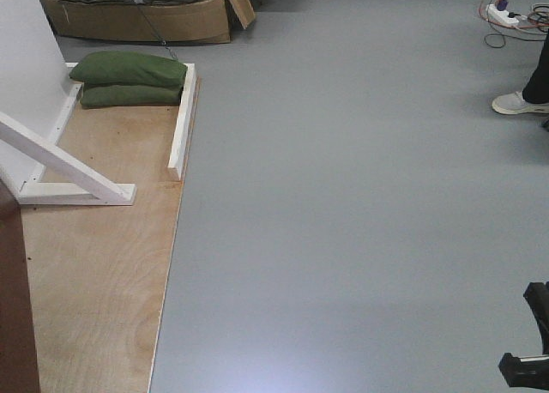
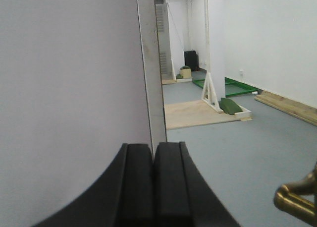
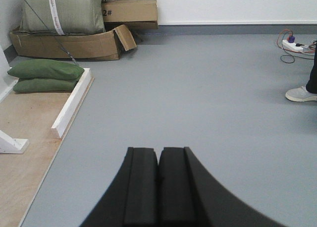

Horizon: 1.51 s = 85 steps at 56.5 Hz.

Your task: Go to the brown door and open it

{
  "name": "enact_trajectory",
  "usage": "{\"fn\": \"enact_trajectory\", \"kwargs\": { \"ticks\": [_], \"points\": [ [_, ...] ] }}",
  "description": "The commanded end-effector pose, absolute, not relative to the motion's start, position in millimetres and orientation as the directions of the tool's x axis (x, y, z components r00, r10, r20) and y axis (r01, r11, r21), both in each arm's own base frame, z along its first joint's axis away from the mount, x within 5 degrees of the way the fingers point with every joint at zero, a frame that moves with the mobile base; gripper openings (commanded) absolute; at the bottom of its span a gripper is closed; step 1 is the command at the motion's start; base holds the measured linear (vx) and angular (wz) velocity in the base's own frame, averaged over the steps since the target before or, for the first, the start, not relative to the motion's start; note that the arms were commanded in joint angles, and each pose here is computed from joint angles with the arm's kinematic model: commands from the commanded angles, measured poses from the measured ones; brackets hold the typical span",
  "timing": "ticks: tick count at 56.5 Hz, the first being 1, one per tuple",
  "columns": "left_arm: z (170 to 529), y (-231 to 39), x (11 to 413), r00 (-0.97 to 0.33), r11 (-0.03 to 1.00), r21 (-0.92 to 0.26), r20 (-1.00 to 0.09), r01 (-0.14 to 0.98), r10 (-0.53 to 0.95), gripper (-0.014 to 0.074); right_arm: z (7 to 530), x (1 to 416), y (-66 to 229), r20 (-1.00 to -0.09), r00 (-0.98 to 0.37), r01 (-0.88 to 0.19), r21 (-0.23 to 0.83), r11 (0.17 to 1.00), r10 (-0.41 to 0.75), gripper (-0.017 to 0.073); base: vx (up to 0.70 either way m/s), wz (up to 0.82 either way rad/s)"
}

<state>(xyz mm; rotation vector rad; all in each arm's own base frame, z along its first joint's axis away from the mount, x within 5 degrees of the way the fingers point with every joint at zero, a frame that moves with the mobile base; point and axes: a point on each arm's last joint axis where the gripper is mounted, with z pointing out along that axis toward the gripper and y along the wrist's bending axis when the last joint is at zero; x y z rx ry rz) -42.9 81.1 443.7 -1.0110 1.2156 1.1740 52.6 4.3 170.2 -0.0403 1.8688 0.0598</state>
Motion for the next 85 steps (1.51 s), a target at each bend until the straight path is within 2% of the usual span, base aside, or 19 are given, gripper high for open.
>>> {"fn": "enact_trajectory", "kwargs": {
  "ticks": [1, 10, 29, 43, 57, 71, 79, 85],
  "points": [
    [462, 80, -45, -0.057, 0.046, 0.071, -0.967, -0.996, 0.249, 0.0036, 176, 54, 4, -0.976, -0.219, -0.056, 0.01, 0.998, -0.002, 0.0, 0.0, 0.0],
    [470, 79, -45, -0.101, -0.026, 0.098, -0.943, -0.995, 0.316, 0.0036, 176, 54, 4, -0.976, -0.219, -0.056, 0.01, 0.998, -0.002, 0.0, 0.0, 0.0],
    [462, 82, -28, -0.107, -0.023, 0.105, -0.972, -0.994, 0.208, 0.0036, 176, 54, 4, -0.976, -0.219, -0.056, 0.01, 0.998, -0.002, 0.0, 0.0, 0.0],
    [461, 86, -15, -0.066, -0.059, 0.055, -0.98, -0.997, 0.189, 0.0036, 176, 54, 4, -0.976, -0.219, -0.056, 0.01, 0.998, -0.002, 0.0, 0.0, 0.0],
    [462, 91, 1, -0.074, -0.067, 0.062, -0.979, -0.996, 0.192, 0.0036, 176, 54, 4, -0.976, -0.219, -0.056, 0.01, 0.998, -0.002, 0.0, 0.0, 0.0],
    [464, 96, 5, -0.155, -0.185, 0.117, -0.967, -0.976, 0.202, 0.0036, 176, 54, 4, -0.976, -0.219, -0.056, 0.01, 0.998, -0.002, 0.0, 0.0, 0.0],
    [464, 96, 1, -0.151, -0.219, 0.107, -0.969, -0.97, 0.193, 0.0036, 176, 54, 4, -0.976, -0.219, -0.056, 0.01, 0.998, -0.002, 0.0, 0.0, 0.0],
    [463, 96, -1, -0.099, -0.226, 0.052, -0.974, -0.973, 0.203, 0.0036, 176, 54, 4, -0.976, -0.219, -0.056, 0.01, 0.998, -0.002, 0.0, 0.0, 0.0]
  ]
}}
